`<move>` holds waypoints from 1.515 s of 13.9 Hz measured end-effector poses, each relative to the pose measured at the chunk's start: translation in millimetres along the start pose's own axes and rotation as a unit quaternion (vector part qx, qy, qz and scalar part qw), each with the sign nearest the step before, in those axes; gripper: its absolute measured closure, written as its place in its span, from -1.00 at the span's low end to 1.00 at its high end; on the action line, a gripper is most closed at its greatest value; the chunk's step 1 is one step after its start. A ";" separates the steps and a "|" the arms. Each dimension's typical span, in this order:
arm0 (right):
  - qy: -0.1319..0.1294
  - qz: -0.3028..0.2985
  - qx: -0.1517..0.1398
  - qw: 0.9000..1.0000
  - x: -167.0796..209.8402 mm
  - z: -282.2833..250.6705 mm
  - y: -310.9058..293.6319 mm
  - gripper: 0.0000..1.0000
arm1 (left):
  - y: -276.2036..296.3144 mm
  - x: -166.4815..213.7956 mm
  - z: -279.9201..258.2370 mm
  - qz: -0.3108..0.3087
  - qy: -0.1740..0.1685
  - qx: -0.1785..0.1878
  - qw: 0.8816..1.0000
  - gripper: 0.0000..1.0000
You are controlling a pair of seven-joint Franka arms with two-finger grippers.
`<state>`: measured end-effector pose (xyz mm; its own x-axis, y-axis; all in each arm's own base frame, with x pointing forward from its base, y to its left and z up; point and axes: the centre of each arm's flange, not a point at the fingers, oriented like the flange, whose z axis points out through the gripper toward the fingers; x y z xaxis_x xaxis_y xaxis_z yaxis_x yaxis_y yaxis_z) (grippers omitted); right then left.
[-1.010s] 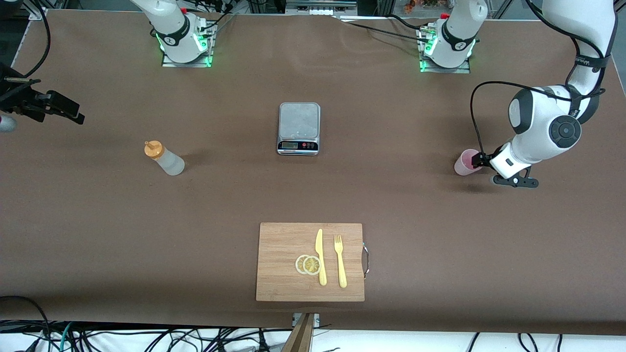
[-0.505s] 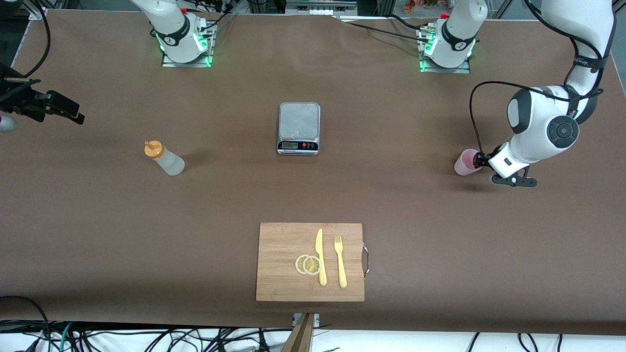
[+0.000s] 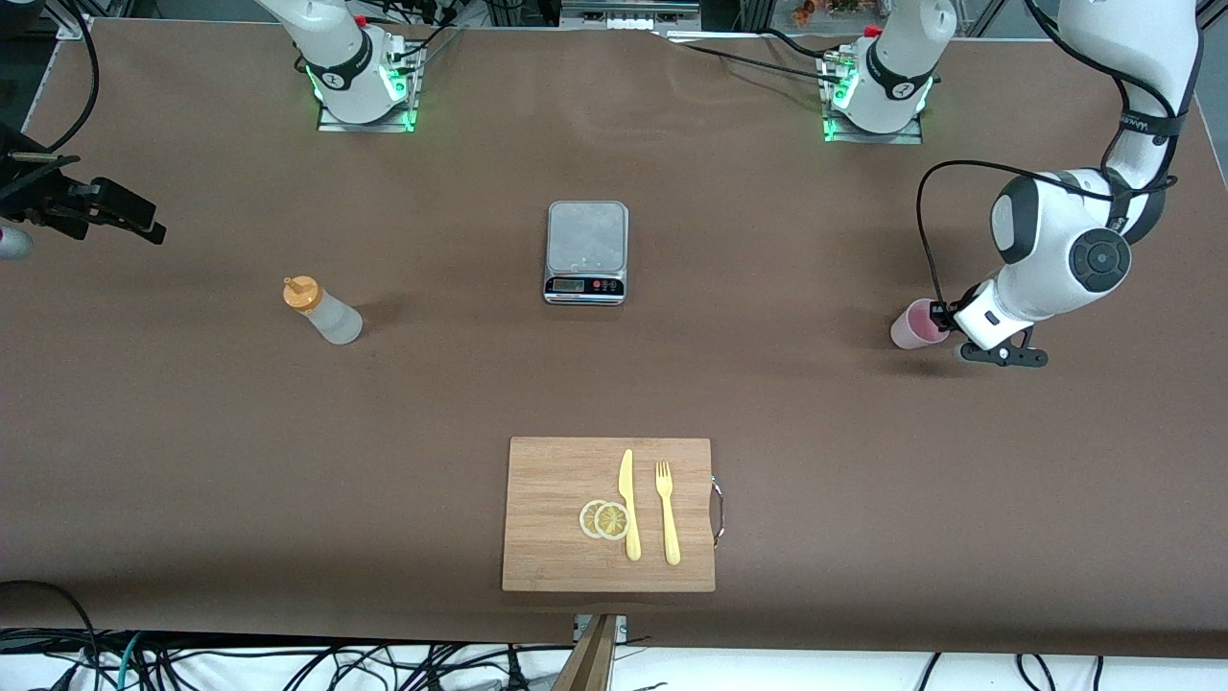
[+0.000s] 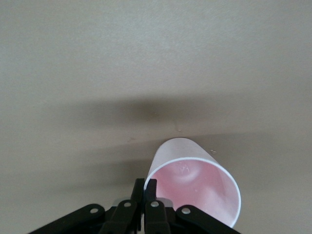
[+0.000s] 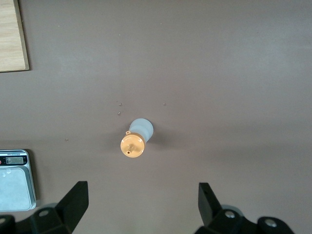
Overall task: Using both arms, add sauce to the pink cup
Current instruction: 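Carry the pink cup with the left gripper onto the scale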
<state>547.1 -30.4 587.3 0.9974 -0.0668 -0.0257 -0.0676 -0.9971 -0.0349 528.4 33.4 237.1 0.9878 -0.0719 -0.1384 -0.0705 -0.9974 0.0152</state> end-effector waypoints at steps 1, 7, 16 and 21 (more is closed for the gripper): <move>0.000 0.000 0.000 1.000 0.0 0.0 0.3 -1.00 | 0.1 0.1 -0.1 0.000 0.001 0.000 1.000 0.93; 0.000 0.001 0.000 1.000 0.0 0.0 1.3 -1.00 | 72.4 23.0 -32.5 0.027 0.018 -0.021 0.999 0.94; 0.000 0.001 0.000 1.000 0.0 0.0 1.4 -1.00 | 335.9 -21.3 -93.9 0.058 -0.015 -0.041 0.997 0.94; 0.000 0.001 0.000 1.000 0.0 0.1 1.4 -1.00 | 455.0 -72.7 -79.3 0.069 -0.016 -0.033 0.997 0.94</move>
<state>547.0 -31.8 587.2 0.9973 -0.0689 -0.0262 -0.0698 -0.9970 -0.0349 435.5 -414.8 332.6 0.9642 -0.2099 -0.1619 -0.1952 -0.9755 0.1019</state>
